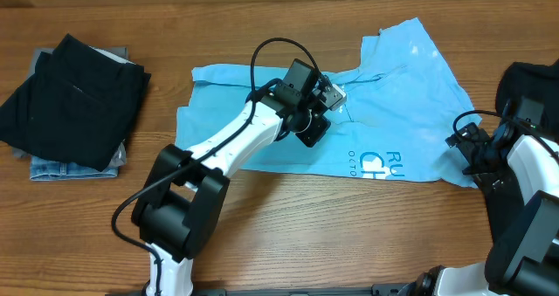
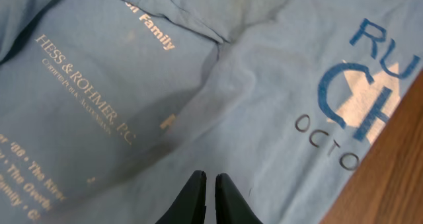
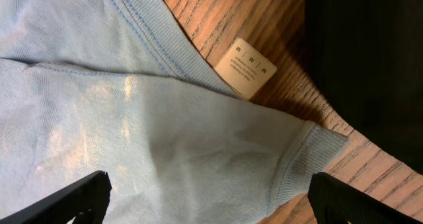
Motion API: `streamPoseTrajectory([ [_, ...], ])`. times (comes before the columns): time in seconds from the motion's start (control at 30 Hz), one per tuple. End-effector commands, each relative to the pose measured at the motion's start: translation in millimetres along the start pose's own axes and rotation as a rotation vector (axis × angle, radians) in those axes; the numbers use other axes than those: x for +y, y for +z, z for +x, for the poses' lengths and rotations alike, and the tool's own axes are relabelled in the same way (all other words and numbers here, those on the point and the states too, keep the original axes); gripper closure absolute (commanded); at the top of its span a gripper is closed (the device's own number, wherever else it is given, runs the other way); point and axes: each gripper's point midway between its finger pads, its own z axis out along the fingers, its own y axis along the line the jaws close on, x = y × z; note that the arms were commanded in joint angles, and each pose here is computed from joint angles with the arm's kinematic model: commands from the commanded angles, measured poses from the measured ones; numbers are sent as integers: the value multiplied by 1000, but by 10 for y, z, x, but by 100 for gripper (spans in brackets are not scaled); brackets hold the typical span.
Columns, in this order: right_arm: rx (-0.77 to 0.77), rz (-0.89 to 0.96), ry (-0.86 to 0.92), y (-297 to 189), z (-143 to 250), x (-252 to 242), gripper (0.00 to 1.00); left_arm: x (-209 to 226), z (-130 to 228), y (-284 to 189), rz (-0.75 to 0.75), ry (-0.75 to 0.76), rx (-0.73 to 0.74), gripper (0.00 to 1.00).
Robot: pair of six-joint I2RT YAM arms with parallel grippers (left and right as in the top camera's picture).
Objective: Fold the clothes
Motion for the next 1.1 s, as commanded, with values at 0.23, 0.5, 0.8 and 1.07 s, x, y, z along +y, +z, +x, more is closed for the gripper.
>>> streamPoseTrajectory([
  [0.23, -22, -15, 3, -43, -87, 44, 0, 71, 91, 390, 10, -110, 5, 86],
  [0.5, -22, -15, 3, -43, -87, 44, 0, 218, 253, 576, -51, -168, 47, 67],
  [0.8, -22, -15, 4, -43, -87, 44, 0, 173, -563, -25, -60, -221, -144, 87],
  [1.07, -22, -15, 3, -43, -87, 44, 0, 512, -959, -1124, -350, -116, -232, 68],
])
